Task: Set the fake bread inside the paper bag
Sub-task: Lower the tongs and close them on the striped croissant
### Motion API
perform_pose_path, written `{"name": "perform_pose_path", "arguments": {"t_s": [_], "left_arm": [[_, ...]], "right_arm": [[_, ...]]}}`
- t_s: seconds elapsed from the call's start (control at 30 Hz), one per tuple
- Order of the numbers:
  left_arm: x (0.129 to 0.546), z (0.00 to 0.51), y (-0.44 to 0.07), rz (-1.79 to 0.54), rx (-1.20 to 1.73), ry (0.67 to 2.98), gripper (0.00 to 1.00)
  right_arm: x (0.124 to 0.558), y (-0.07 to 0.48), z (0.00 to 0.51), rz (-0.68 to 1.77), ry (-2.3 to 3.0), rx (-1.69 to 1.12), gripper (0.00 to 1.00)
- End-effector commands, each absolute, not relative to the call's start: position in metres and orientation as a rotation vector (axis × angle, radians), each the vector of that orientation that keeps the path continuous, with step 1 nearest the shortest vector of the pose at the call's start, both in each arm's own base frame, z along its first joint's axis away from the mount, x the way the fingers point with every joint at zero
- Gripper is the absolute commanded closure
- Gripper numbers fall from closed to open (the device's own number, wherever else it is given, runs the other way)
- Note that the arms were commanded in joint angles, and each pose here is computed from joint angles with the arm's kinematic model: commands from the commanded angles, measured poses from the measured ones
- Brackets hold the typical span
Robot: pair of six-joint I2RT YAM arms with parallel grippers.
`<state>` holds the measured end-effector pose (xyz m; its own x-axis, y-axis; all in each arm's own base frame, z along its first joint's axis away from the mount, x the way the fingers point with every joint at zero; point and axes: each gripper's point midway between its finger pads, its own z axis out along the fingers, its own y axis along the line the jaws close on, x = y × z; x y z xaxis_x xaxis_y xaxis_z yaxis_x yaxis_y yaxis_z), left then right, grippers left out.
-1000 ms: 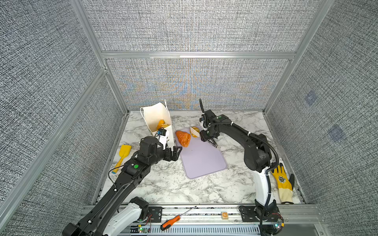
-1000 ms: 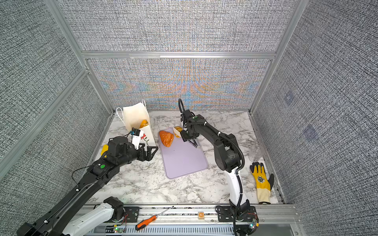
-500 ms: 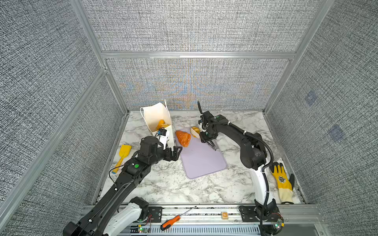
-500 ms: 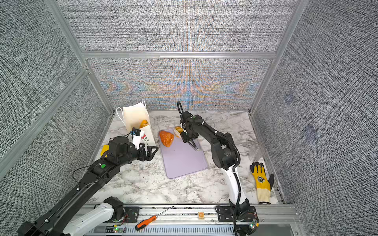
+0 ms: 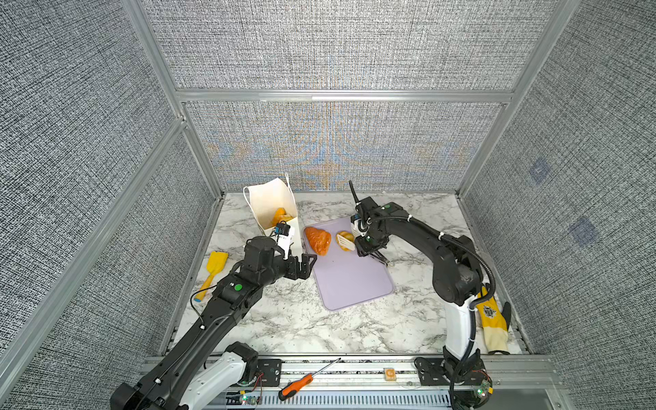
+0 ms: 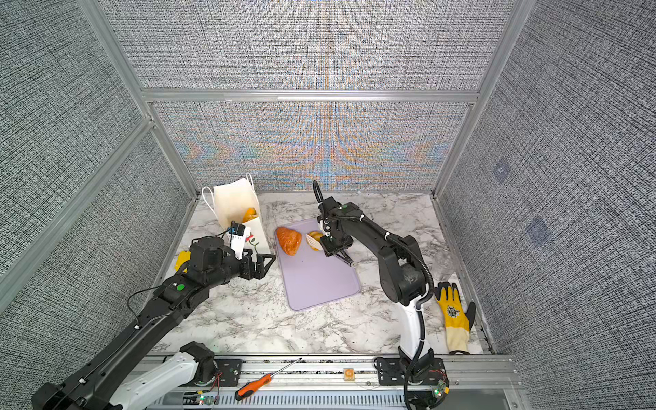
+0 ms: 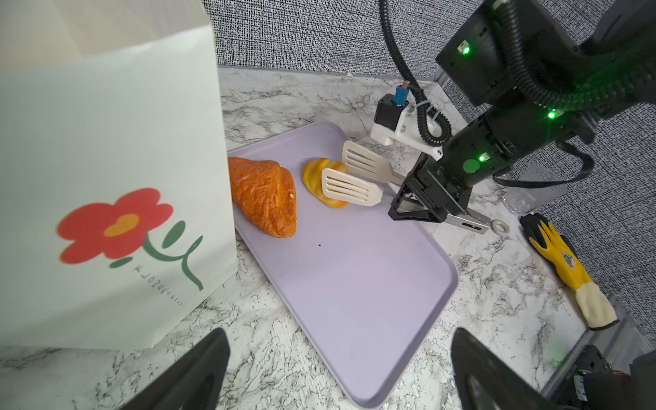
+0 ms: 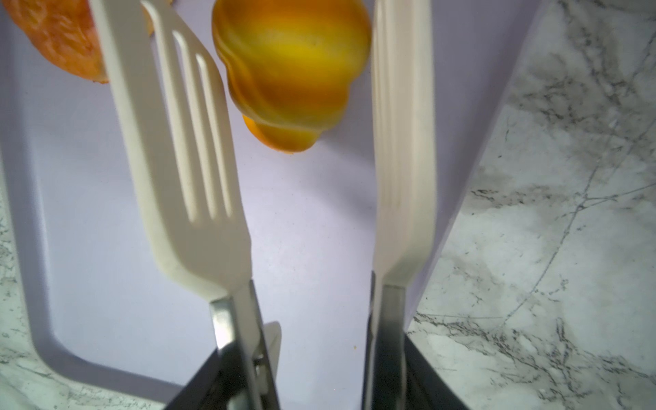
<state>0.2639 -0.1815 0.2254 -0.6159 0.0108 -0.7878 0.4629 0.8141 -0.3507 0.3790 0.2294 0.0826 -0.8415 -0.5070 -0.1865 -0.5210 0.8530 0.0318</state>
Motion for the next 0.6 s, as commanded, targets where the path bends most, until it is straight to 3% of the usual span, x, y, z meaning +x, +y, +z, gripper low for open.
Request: {"name": "perform_pose_path", "arguments": {"t_s": [0.0,0.57], "left_arm": [[0.267,0.235,-0.186,-0.7,0.359,2.113,0.01],[0.266,0.233,-0.184,-0.688,0.357,2.122,0.01]], "right_arm": [[0.376,0.226,0.083,0.1,2.863,-0.823,0.41],[0.379,0.234,0.064,0.122,2.907,-0.829,0.38]]}}
